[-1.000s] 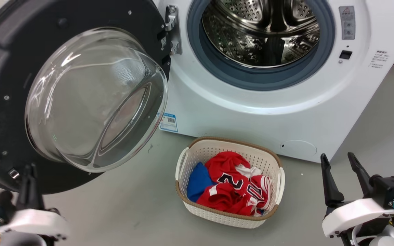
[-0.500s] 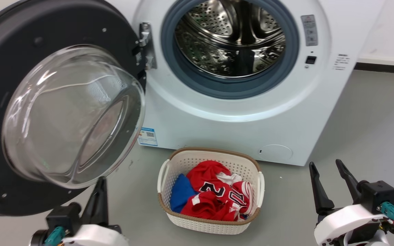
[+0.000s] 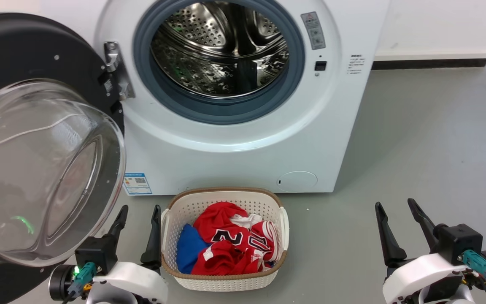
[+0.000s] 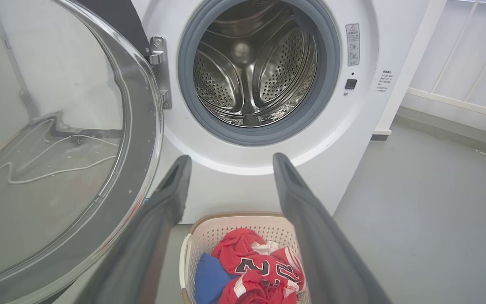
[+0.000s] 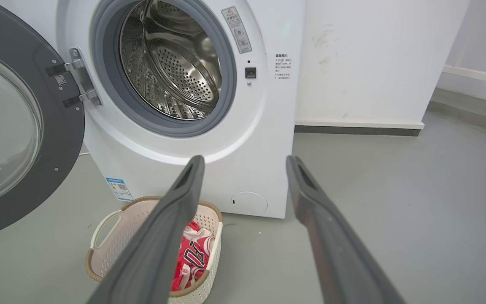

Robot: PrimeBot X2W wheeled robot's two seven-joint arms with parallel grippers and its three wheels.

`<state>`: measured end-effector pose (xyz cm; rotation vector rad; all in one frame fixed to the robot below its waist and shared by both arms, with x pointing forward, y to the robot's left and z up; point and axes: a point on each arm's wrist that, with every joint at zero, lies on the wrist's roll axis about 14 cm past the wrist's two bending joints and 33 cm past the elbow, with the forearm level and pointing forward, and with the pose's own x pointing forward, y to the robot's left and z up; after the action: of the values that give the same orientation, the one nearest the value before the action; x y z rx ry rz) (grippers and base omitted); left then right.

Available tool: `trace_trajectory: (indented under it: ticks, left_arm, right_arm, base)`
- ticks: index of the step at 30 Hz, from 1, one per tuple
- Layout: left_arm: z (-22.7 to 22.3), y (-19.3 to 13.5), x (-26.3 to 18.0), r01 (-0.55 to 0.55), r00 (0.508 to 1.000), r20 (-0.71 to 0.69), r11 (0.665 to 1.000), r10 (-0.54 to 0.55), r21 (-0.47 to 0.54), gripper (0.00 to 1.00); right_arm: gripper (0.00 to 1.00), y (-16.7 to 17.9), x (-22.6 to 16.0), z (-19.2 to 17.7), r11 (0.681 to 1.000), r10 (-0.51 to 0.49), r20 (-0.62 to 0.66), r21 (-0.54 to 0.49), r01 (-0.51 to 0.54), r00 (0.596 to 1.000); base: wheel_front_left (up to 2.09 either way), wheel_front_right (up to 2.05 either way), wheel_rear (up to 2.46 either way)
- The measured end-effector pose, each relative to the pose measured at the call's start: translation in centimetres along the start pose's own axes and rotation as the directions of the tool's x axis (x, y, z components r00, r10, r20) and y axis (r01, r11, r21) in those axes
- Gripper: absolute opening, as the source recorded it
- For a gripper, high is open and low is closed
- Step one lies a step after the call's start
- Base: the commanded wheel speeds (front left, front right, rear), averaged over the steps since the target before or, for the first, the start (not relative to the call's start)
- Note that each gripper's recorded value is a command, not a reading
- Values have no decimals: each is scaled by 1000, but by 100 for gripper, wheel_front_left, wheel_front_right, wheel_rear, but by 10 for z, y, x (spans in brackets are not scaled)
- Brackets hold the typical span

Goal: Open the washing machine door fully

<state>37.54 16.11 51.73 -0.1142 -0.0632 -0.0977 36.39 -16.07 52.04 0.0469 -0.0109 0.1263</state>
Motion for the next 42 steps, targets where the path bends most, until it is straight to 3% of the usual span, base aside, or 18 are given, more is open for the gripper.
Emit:
trace_trajectory:
  ticks: [11, 41, 42]
  left_arm:
    - [-3, -4, 10, 12, 1000, -3, 999, -12, 40, 100]
    - [-16, -6, 13, 23, 999, -43, 1000, -23, 12, 100]
    - [-18, -6, 12, 22, 999, -48, 1000, -21, 11, 0]
  right_arm:
    - [100, -7, -7, 0, 1000, -26, 7, 6, 26, 1000]
    - [100, -8, -4, -9, 999, -28, -13, 16, 28, 1000]
    - [0, -8, -5, -11, 999, -29, -19, 17, 29, 999]
  base:
    - [0, 0, 0]
    - [0, 0, 0]
    - [0, 0, 0]
